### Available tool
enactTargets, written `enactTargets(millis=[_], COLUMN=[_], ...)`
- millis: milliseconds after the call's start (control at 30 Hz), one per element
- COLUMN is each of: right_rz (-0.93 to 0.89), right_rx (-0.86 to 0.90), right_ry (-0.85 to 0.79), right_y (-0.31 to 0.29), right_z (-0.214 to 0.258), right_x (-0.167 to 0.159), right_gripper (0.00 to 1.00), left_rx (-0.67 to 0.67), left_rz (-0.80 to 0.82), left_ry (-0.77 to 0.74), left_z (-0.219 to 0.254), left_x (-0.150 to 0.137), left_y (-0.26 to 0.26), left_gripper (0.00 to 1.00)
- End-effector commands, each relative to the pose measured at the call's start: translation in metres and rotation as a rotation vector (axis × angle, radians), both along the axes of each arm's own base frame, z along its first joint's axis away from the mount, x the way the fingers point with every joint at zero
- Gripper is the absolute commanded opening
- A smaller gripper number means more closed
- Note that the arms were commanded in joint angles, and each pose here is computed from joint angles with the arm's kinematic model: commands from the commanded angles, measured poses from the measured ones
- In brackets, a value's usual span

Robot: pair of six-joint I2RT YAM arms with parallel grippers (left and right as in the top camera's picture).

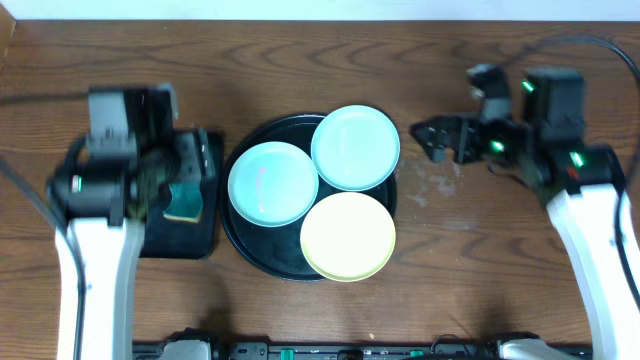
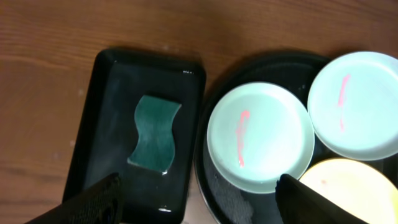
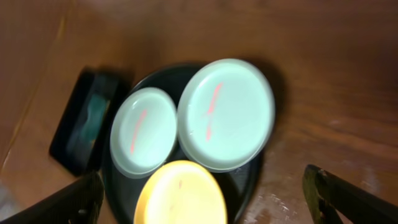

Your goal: Clean dirty plates on tray and stack at the side

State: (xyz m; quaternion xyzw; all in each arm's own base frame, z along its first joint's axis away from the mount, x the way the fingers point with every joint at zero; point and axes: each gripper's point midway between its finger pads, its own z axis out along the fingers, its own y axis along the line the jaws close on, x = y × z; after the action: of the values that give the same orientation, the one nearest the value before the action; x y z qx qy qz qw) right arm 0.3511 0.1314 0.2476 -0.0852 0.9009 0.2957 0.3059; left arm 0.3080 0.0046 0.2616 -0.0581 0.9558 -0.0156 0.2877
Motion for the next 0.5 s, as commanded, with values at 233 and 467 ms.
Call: enactTargets(millis=[233,467], right_rz=[0.188,0.080], right_rx=[0.084,0.035], right_ry=[0.052,0.296], right_y=[0.072,0.123], right_z=[-0.027,-0.088], right_x=[0.037,0.023], right_gripper=[0.91,0.66], left_rx=[-0.016,-0.061], left_rz=[-0.042,0.109], left_ry=[0.099,0.129], left_z=[-0.039,-0.047], left_x=[0.050,0.050], left_y=[-0.005,0.025], left_gripper=[0.79,0.79])
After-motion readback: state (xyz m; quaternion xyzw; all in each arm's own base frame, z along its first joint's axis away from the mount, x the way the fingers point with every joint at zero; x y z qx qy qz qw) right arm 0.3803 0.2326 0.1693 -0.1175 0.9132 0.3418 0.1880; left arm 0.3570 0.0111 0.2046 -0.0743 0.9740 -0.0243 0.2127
